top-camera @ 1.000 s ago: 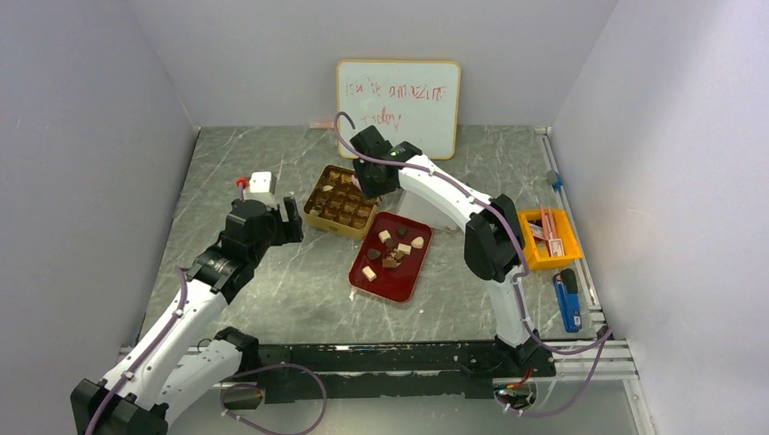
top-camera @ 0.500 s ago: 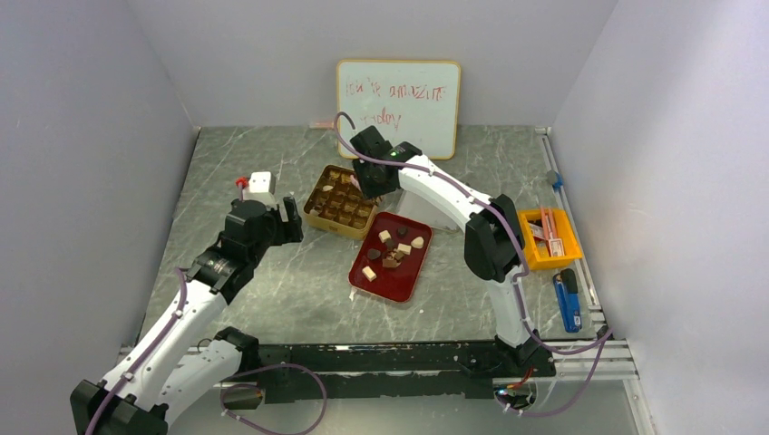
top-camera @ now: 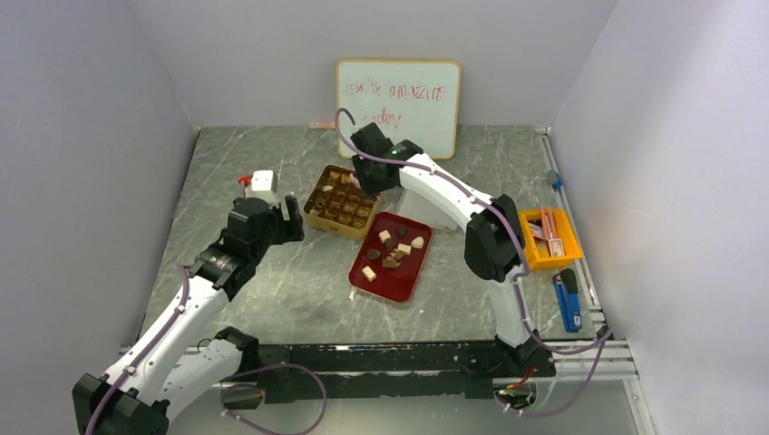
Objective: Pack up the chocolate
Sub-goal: Place the fake chocolate in the packing box.
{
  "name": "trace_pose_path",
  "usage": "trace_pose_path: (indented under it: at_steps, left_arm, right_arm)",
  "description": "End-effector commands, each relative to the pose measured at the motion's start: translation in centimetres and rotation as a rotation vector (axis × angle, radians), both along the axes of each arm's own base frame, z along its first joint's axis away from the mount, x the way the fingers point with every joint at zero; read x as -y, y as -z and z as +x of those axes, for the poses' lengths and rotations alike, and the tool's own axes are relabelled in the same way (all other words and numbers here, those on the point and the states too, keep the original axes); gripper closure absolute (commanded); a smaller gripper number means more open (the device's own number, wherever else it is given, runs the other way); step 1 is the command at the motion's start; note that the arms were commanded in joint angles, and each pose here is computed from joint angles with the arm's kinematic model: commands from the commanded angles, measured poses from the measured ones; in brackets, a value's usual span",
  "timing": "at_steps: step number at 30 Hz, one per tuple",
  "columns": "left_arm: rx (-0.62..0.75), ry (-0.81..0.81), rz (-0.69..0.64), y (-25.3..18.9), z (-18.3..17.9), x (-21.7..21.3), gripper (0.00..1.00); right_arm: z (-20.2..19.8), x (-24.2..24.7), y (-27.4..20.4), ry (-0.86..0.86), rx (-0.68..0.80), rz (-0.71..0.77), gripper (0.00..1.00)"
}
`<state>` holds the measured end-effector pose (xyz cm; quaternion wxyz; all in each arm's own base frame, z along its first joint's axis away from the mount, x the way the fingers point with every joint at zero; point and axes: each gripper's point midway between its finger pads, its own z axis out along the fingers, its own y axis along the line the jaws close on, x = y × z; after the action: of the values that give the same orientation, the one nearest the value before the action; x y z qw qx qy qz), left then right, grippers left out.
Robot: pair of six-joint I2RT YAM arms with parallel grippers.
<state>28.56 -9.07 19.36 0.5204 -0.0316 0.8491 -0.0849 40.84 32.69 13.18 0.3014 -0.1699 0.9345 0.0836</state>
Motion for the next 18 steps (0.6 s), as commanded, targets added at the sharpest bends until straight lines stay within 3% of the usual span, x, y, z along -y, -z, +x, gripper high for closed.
trace_pose_path:
  at_steps: [1, 7, 12, 18]
  left_arm:
    - [0.069, 0.016, -0.028, -2.7, 0.9, 0.7, 0.16]
    - [0.067, 0.02, -0.036, -2.5, 1.0, 0.9, 0.16]
    - [0.066, 0.019, -0.041, -2.5, 1.0, 0.9, 0.16]
    - [0.063, 0.022, -0.045, -2.4, 0.9, 1.0, 0.16]
  right_arm:
    - [1.5, 0.2, -5.3, 0.022, 0.13, 0.058, 0.62]
    - [1.0, 1.2, -6.1, 0.033, 0.147, 0.058, 0.64]
    - [0.6, 1.8, -6.7, 0.038, 0.163, 0.069, 0.78]
    - [-0.2, 2.2, -7.7, 0.037, 0.168, 0.085, 0.81]
